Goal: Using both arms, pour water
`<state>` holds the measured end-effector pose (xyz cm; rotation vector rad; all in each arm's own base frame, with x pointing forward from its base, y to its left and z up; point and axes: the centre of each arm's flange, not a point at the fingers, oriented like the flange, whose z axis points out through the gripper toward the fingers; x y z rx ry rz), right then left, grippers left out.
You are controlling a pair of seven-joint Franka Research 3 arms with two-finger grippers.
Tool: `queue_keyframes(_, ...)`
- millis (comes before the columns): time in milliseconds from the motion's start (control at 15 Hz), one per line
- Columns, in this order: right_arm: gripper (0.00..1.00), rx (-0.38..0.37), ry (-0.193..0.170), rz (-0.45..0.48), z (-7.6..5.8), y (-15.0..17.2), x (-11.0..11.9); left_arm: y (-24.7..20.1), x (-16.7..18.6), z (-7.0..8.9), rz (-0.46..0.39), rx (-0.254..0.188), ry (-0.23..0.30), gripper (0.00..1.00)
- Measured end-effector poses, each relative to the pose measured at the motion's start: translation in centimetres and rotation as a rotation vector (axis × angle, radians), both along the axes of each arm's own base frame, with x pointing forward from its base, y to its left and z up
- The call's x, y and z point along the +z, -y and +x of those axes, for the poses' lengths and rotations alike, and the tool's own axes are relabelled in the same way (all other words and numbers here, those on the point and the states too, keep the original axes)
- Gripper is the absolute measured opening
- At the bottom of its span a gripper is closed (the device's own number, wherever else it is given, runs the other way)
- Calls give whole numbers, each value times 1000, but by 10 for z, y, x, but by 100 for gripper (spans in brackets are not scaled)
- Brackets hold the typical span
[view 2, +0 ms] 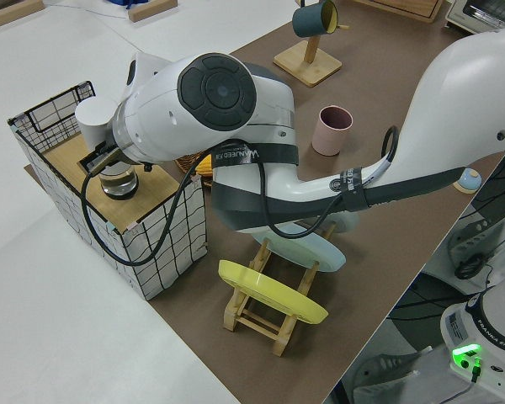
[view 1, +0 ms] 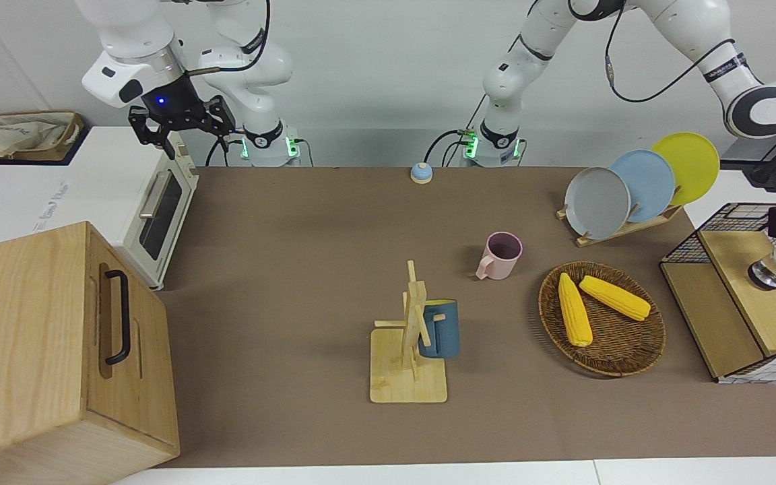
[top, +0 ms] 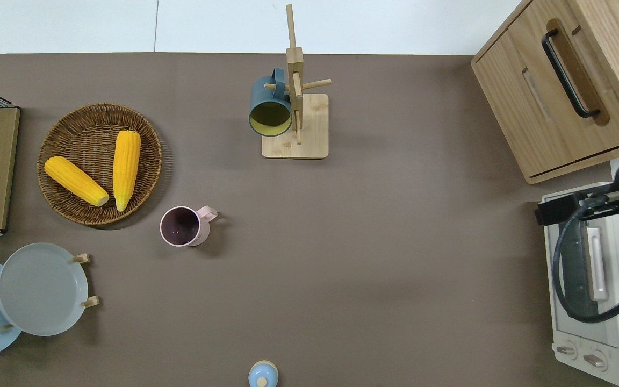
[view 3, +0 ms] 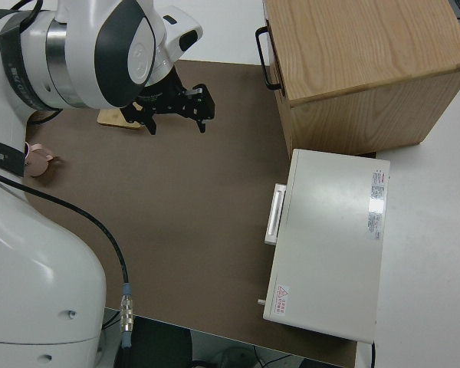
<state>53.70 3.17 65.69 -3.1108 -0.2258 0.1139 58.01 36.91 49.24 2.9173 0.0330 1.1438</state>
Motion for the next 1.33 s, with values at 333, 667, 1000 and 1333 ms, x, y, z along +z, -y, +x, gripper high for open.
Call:
queue_keyframes(333,99,0,0,0,0,0,0,-1,0,0,5,-4,2,79)
queue_keyframes(667,99,0,0,0,0,0,0,-1,4,1,-15,18,2,100)
queue_keyframes(1000,99,0,0,0,0,0,0,5,58,-2,2,17,-321,100)
queue_keyframes(1333,99,0,0,0,0,0,0,11,69,-17,-44,25,-486,100)
